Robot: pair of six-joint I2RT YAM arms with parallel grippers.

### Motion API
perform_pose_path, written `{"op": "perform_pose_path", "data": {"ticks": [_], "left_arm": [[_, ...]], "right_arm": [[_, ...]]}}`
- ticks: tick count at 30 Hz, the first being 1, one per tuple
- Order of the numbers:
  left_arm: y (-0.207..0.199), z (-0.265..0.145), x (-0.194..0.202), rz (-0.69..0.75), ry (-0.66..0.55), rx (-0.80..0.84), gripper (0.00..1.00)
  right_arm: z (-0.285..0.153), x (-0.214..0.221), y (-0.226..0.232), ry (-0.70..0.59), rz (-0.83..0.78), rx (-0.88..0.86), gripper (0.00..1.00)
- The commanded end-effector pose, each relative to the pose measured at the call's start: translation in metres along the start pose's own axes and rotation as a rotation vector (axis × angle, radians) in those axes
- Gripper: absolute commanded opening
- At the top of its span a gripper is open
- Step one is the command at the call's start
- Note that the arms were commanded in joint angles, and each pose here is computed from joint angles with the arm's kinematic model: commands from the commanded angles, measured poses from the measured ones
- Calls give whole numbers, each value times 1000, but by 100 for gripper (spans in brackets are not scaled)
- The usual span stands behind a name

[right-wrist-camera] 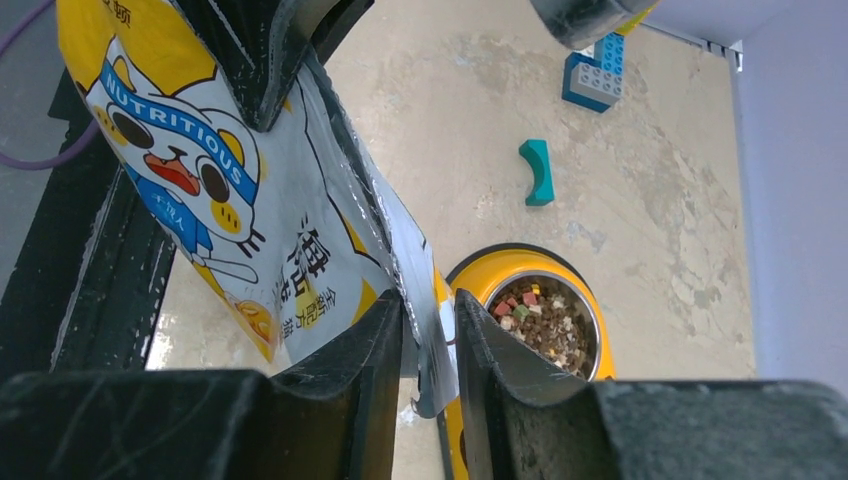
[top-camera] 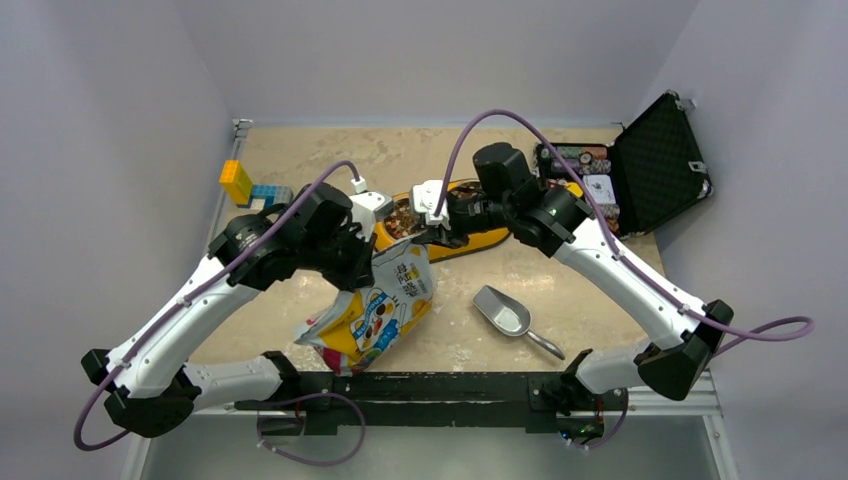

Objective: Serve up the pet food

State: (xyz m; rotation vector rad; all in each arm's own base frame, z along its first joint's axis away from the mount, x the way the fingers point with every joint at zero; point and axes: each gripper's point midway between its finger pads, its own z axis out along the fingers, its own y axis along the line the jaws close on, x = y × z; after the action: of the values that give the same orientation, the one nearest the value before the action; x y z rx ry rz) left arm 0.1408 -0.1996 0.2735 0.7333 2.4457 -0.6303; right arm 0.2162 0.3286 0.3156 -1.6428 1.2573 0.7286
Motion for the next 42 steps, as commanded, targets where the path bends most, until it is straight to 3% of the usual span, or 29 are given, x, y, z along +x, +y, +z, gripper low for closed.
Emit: {"op": "perform_pose_path", "data": {"ticks": [1,7,11,12,14,15,19,28,35,36,38,42], "left_arm": [[-32,-25,-46,43,-203,146,0],[-33,-24,-41,50,-187,156,0],[-33,-23,-40,53,-175,157,0],[-33,-23,-40,53,-175,157,0],[-32,-24,-41,51,-177,151,0],[-30,-25,-41,47,-179,139,0],[-11,-28,-30,13,-152,32,41],[-18,-20,8,4,25,90,58],[-21,-19,31,40,123,89,58],[-13,-19,34,44,139,44,55],[8,-21,35,43,152,-82,40],[38,-31,30,32,128,-266,28]], "right_arm": [[-5,3,5,22,-45,-26,30],[-4,8,9,51,-75,-45,33],[0,10,4,86,-115,-18,29],[2,10,1,96,-118,-8,25],[4,14,-7,125,-114,33,5],[2,17,-13,146,-106,68,0],[-25,20,-26,192,4,194,0],[-65,36,-25,275,126,289,0],[-92,27,-43,316,179,380,0],[-94,24,-45,312,185,389,0],[-97,21,-44,306,194,395,0],[-101,27,-39,324,195,403,0]]}}
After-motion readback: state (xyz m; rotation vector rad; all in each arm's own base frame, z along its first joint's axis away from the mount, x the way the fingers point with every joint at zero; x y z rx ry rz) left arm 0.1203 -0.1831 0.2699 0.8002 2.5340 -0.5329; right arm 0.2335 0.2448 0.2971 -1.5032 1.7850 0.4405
